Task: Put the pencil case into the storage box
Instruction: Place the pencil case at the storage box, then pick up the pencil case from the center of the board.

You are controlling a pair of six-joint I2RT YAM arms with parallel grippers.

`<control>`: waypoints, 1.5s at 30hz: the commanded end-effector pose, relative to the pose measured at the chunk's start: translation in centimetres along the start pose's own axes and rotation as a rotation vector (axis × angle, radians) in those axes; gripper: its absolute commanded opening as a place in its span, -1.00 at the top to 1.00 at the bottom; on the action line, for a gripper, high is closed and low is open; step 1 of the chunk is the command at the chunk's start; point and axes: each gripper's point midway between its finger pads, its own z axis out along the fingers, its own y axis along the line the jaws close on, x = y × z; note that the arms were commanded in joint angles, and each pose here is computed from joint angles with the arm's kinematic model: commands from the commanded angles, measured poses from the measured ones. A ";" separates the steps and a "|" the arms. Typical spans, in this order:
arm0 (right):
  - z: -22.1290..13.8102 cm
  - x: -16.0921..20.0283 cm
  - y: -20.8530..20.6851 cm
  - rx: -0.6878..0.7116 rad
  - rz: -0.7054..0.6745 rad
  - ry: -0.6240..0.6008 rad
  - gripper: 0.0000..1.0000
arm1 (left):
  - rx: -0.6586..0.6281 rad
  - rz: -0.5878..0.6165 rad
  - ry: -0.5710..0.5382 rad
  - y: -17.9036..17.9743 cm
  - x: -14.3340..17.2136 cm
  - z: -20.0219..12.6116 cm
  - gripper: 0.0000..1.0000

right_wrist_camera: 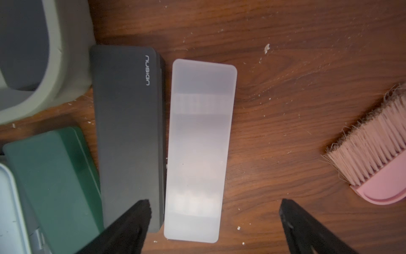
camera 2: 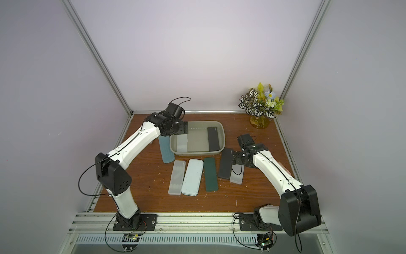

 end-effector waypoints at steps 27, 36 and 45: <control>7.0 2.3 1.1 -0.023 0.025 0.162 -0.98 | -0.041 0.013 -0.032 4.3 3.9 -5.4 -0.90; 7.6 3.0 0.5 0.003 0.026 0.179 -0.89 | -0.043 0.012 -0.033 4.5 3.7 -5.4 -0.90; 7.7 4.4 -0.2 -0.004 0.043 0.204 -0.63 | -0.047 0.015 -0.024 4.6 4.0 -5.1 -0.90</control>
